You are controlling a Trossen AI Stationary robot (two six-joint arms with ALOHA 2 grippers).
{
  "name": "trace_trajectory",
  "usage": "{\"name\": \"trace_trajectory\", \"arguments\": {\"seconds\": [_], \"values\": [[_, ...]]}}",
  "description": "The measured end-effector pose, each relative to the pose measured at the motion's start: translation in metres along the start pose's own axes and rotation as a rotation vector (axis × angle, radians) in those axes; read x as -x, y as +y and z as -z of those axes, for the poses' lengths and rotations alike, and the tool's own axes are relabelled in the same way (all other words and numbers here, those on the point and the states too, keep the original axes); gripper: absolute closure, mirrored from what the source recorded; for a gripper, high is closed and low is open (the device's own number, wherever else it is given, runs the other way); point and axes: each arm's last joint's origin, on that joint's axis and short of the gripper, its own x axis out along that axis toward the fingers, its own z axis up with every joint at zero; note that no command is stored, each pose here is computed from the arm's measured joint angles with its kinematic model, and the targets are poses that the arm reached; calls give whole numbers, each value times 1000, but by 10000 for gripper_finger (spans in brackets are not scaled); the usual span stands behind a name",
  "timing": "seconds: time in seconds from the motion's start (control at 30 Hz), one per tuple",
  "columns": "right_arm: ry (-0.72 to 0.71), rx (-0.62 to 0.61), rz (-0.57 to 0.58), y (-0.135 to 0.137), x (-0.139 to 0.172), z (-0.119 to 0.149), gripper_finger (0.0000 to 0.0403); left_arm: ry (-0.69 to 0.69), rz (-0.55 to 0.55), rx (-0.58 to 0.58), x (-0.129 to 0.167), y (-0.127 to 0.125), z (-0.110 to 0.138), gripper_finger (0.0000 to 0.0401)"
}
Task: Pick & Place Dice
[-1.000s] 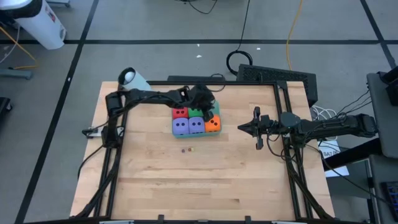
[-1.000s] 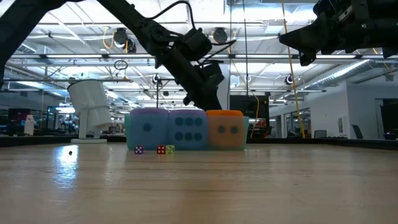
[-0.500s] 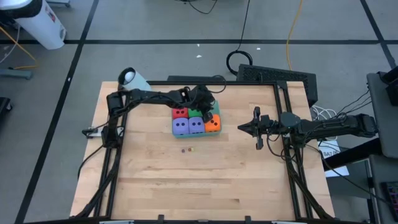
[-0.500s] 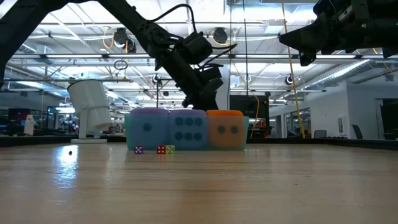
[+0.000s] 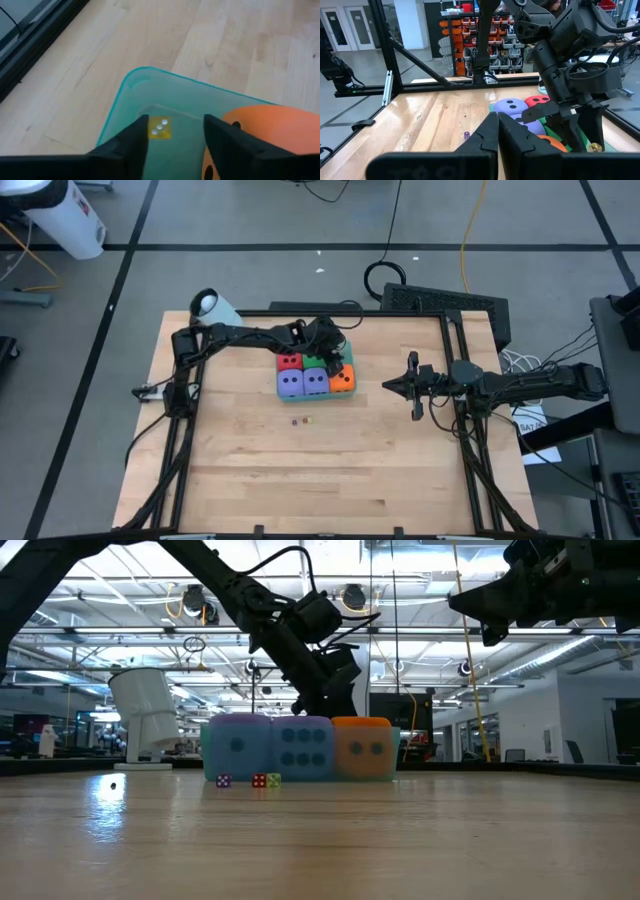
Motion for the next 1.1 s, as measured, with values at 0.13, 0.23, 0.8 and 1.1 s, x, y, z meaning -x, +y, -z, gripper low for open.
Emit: {"name": "trace_trajectory", "arguments": {"seconds": [0.13, 0.23, 0.8, 1.1], "values": [[8, 0, 1, 0, 0, 1, 403, 13, -2, -3, 3, 0, 0, 163], [22, 0, 1, 0, 0, 2, 403, 17, -3, -32, 13, 0, -4, 145], [30, -1, 2, 0, 0, 3, 403, -51, -40, -379, 61, -23, -25, 152], [33, -1, 2, 0, 0, 3, 403, -111, 21, -338, 87, -28, -34, 169]]}}
